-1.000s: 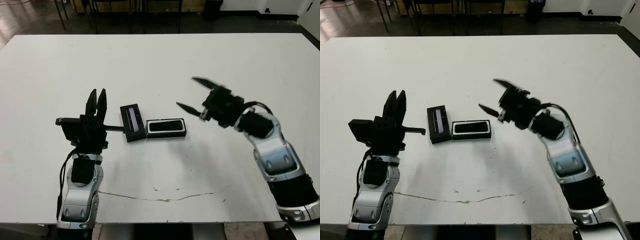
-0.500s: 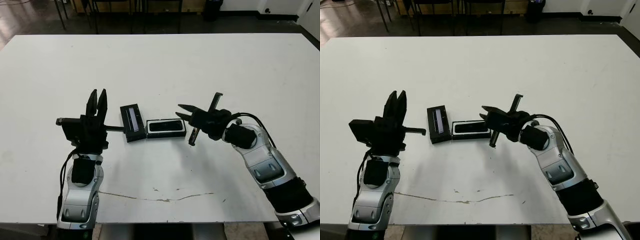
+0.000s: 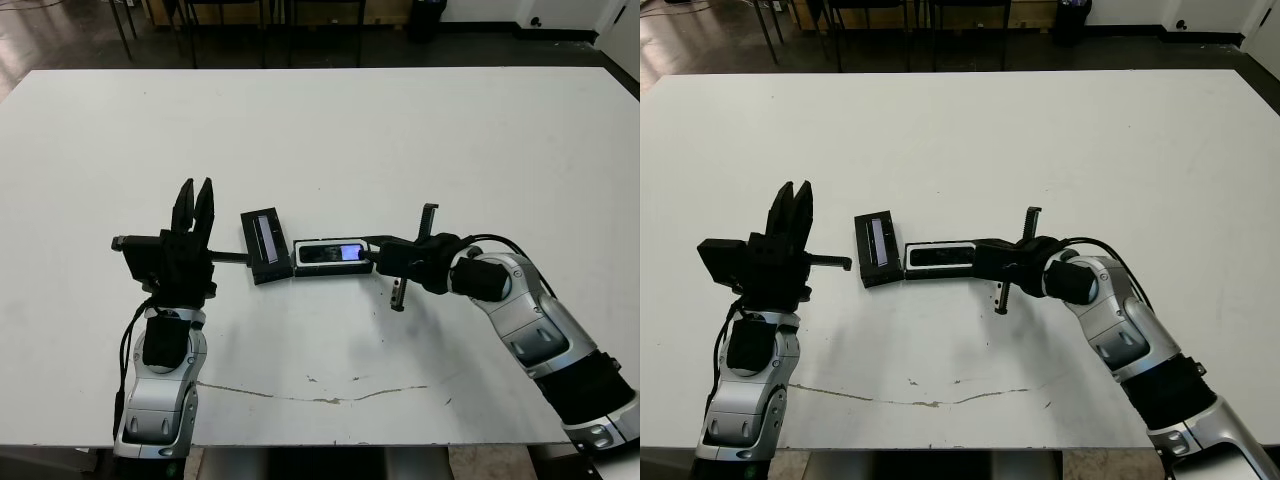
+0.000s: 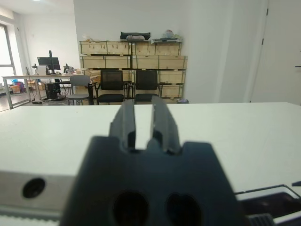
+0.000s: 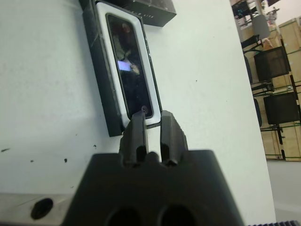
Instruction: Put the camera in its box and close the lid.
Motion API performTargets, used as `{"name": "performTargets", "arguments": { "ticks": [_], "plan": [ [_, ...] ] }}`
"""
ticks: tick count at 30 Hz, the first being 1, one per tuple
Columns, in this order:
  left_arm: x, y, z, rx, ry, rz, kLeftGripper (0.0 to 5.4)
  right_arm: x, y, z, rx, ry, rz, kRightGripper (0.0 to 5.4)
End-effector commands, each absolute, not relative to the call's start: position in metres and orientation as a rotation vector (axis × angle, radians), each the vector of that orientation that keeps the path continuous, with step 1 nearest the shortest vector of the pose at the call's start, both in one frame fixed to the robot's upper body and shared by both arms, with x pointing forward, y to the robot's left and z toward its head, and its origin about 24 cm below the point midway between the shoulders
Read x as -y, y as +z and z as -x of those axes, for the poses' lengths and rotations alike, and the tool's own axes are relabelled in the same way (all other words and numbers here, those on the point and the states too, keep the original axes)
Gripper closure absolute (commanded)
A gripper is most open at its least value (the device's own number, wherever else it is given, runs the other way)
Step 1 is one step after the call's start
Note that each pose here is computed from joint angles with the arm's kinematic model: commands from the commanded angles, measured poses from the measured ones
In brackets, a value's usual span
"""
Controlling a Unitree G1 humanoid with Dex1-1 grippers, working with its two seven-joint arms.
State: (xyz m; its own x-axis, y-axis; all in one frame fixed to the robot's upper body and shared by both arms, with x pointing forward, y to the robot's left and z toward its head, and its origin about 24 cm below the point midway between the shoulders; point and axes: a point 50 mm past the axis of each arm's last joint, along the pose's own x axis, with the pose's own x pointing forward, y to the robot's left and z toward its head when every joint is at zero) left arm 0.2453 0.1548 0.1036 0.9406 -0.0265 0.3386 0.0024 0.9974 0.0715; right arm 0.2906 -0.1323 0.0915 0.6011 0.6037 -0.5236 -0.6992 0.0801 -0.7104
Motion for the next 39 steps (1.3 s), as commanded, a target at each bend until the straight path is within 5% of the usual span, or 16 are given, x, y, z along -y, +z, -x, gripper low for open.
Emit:
{"name": "performTargets", "arguments": {
  "ticks": [1, 8, 14, 23, 31, 39],
  "plan": [
    [-0.157, 0.099, -0.246, 0.317, -0.013, -0.084, 5.40, 0.141, 0.093, -0.291, -0.088, 0.931, 1.084, 5.39],
    [-0.164, 0.112, -0.251, 0.363, -0.018, -0.119, 5.40, 0.152, 0.127, -0.304, 0.177, 0.501, 0.701, 5.39],
    [-0.177, 0.157, -0.270, 0.419, -0.153, -0.325, 5.40, 0.163, 0.151, -0.309, 0.254, 0.397, 0.523, 5.39],
    [-0.179, 0.223, -0.322, -0.036, -0.779, -0.946, 5.40, 0.166, 0.157, -0.300, 0.226, 0.439, 0.517, 5.39],
    [-0.142, 0.206, -0.357, -0.437, -1.047, -1.192, 5.40, 0.167, 0.157, -0.296, 0.210, 0.447, 0.530, 5.39],
    [-0.121, 0.170, -0.371, -0.589, -1.172, -1.235, 5.40, 0.167, 0.148, -0.293, 0.184, 0.464, 0.532, 5.39]
  ]
}}
